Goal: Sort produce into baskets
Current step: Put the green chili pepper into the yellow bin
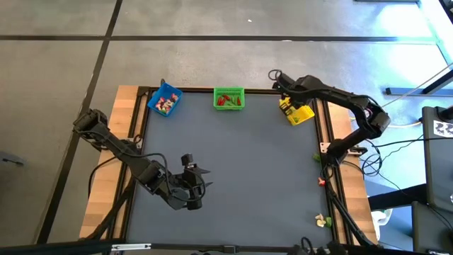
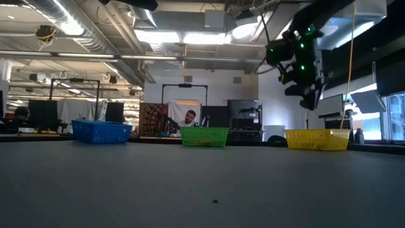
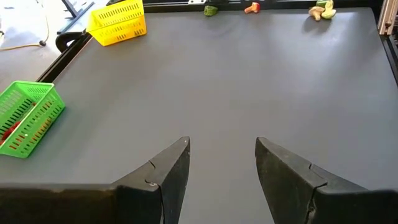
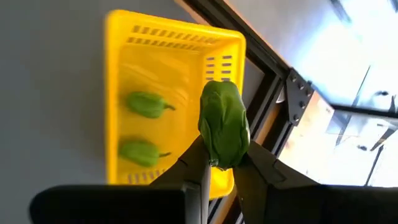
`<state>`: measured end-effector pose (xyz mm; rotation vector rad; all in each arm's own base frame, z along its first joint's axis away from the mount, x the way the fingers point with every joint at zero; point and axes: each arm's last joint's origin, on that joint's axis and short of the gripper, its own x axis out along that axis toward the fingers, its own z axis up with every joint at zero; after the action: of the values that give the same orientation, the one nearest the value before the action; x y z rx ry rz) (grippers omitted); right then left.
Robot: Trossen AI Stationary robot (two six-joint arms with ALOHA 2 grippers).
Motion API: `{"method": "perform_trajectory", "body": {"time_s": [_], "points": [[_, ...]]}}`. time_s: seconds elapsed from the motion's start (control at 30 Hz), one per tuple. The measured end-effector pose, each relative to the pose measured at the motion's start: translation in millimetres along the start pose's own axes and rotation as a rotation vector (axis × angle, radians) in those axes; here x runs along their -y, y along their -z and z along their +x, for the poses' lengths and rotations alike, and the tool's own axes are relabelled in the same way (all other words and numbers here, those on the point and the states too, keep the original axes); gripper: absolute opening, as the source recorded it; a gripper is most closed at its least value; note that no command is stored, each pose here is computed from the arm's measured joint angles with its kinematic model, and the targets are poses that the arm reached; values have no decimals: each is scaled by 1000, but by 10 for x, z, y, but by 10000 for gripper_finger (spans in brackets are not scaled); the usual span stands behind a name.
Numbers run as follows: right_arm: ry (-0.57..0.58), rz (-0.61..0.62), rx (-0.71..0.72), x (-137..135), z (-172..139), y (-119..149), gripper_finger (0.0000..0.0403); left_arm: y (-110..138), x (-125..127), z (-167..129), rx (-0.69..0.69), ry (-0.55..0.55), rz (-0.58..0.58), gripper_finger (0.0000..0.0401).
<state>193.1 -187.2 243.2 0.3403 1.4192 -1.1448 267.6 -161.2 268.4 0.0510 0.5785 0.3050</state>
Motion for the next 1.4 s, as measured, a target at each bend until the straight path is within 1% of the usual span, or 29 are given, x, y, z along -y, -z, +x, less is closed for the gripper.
{"method": "perform_trajectory", "body": {"time_s": [0.1,0.2,0.33,0.63,0.77,1.03,1.17,1.27,1.4], "points": [[1,41,-13,41,178,29,58,10,1,6,1,0,-1,178],[3,66,-24,47,340,84,58,74,-10,31,-15,-9,12,178],[-42,80,-40,22,483,152,58,121,-16,49,-24,-15,-1,178],[-99,72,-26,-72,640,238,58,116,-39,73,-26,-25,-5,178],[-98,67,-38,-83,668,272,58,116,-39,73,-25,-26,-5,178],[-147,70,-40,-127,736,321,58,116,-39,73,-26,-26,-5,178],[-146,62,-56,-142,777,370,59,116,-39,73,-26,-26,-5,178],[-144,54,-64,-146,789,389,77,116,-39,73,-26,-26,0,178],[-144,55,-62,-146,789,388,126,117,-40,73,-26,-26,14,178]]}}
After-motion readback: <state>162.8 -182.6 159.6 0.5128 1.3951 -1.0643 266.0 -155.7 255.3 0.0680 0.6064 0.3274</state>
